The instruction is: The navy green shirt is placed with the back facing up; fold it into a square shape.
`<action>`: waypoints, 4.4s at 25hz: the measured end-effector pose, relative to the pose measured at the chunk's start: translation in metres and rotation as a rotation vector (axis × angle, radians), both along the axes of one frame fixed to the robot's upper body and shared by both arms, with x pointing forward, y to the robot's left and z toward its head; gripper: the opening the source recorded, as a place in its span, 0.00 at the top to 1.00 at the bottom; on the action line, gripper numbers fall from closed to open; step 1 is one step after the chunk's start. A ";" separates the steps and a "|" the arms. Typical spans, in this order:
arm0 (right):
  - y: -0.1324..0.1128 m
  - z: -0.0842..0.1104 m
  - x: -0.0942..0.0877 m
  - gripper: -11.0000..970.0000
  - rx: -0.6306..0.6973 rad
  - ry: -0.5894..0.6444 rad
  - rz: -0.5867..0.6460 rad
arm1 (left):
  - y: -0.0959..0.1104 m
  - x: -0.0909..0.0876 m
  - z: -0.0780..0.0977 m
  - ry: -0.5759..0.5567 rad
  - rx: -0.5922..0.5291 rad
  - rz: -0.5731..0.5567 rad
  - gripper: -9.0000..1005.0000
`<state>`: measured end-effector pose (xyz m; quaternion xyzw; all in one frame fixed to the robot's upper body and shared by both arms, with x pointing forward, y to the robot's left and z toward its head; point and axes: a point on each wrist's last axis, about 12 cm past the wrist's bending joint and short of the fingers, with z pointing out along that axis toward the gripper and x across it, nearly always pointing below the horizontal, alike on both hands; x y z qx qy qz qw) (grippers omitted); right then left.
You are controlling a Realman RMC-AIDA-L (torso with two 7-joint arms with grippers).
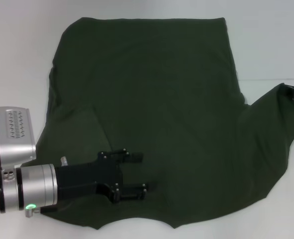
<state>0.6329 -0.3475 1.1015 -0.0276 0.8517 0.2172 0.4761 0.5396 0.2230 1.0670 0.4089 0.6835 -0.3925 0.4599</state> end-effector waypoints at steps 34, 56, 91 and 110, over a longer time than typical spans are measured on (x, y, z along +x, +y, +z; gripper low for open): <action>0.140 -0.004 0.019 0.77 0.305 0.095 0.158 | 0.001 0.006 0.001 -0.014 0.025 0.022 0.19; 0.088 -0.025 -0.013 0.07 0.340 0.375 0.152 | 0.001 0.004 -0.001 -0.009 0.024 0.022 0.19; 0.124 -0.043 -0.005 0.08 0.256 0.317 0.063 | 0.003 0.004 -0.002 -0.009 0.026 0.040 0.19; 0.111 -0.055 -0.014 0.08 0.271 0.333 0.020 | 0.006 0.003 -0.004 -0.008 0.032 0.058 0.19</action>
